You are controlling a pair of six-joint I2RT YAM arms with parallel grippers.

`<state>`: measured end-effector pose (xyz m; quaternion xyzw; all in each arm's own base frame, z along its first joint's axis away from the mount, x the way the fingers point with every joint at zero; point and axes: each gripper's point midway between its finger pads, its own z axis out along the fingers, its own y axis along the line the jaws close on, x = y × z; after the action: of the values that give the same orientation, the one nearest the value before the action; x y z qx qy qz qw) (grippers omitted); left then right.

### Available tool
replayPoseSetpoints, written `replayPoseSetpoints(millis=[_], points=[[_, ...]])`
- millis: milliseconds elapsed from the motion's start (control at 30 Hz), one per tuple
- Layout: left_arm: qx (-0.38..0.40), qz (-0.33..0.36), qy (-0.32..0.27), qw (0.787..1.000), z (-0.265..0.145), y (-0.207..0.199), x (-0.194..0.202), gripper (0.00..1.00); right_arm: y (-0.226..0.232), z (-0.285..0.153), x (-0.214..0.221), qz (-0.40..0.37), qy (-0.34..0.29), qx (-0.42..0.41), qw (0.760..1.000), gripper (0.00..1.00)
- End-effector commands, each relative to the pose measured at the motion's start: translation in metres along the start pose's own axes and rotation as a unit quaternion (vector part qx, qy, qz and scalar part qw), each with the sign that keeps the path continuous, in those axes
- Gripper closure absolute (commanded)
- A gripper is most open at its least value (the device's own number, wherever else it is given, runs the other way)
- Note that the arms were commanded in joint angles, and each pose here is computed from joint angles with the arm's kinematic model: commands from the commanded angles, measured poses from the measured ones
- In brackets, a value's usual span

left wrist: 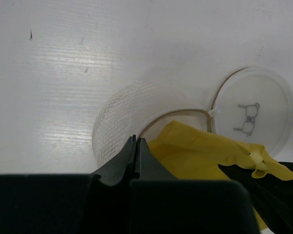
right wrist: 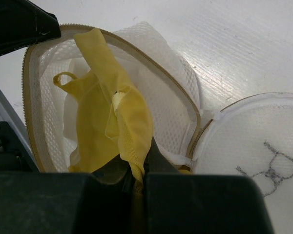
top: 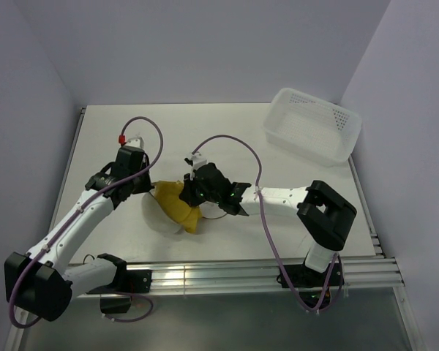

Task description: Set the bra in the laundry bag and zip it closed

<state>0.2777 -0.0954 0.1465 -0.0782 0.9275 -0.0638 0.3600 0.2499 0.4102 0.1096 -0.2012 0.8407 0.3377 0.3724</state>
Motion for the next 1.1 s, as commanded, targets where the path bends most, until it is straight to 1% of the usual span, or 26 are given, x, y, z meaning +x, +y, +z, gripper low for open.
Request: replayPoseSetpoints(millis=[0, 133, 200, 300, 367, 500, 533, 600, 700, 733, 800, 833, 933, 1000, 1067], points=[[0.034, 0.001, -0.028, 0.999, -0.004, -0.013, -0.016, 1.00, 0.016, -0.012, -0.024, -0.013, -0.036, -0.021, 0.999, 1.00], [0.098, -0.007, -0.065, 0.993, -0.015, -0.036, -0.033, 1.00, 0.020, -0.017, -0.026, -0.032, -0.035, -0.032, 0.998, 1.00], [0.139, -0.018, -0.097, 0.985, -0.026, -0.051, -0.049, 1.00, 0.028, -0.021, -0.027, -0.044, -0.030, -0.054, 0.997, 1.00], [0.192, -0.026, -0.120, 0.974, -0.041, -0.070, -0.062, 1.00, 0.037, -0.025, -0.027, -0.061, -0.022, -0.076, 0.995, 1.00], [0.218, -0.024, -0.115, 0.969, -0.046, -0.080, -0.059, 1.00, 0.038, -0.027, -0.025, -0.068, -0.014, -0.075, 0.995, 1.00], [0.247, -0.037, -0.082, 0.965, -0.044, -0.087, -0.041, 1.00, 0.041, -0.030, -0.040, -0.066, -0.028, -0.067, 0.995, 1.00], [0.262, -0.039, -0.090, 0.960, -0.046, -0.092, -0.043, 1.00, 0.044, -0.029, -0.042, -0.058, -0.027, -0.069, 0.996, 1.00], [0.281, -0.053, -0.083, 0.955, -0.047, -0.094, -0.031, 1.00, 0.051, -0.024, -0.045, -0.046, -0.025, -0.083, 0.995, 1.00], [0.298, -0.073, -0.090, 0.947, -0.053, -0.096, -0.026, 1.00, 0.047, -0.011, -0.053, 0.008, -0.045, -0.063, 0.997, 1.00], [0.305, -0.075, -0.093, 0.945, -0.056, -0.097, -0.026, 1.00, 0.043, -0.006, -0.060, 0.040, -0.064, -0.045, 0.996, 1.00], [0.319, -0.080, -0.091, 0.940, -0.062, -0.099, -0.022, 1.00, 0.039, 0.004, -0.063, 0.083, -0.079, -0.032, 0.993, 1.00], [0.323, -0.081, -0.092, 0.938, -0.063, -0.100, -0.020, 1.00, 0.036, 0.008, -0.072, 0.099, -0.105, -0.024, 0.989, 1.00], [0.334, -0.086, -0.098, 0.934, -0.068, -0.100, -0.018, 1.00, 0.037, 0.019, -0.074, 0.150, -0.122, -0.029, 0.981, 1.00], [0.337, -0.094, -0.116, 0.930, -0.072, -0.099, -0.023, 1.00, 0.042, 0.031, -0.066, 0.165, -0.114, -0.031, 0.979, 1.00], [0.343, -0.097, -0.123, 0.926, -0.075, -0.100, -0.025, 1.00, 0.035, 0.043, -0.053, 0.170, -0.104, -0.013, 0.980, 1.00]])
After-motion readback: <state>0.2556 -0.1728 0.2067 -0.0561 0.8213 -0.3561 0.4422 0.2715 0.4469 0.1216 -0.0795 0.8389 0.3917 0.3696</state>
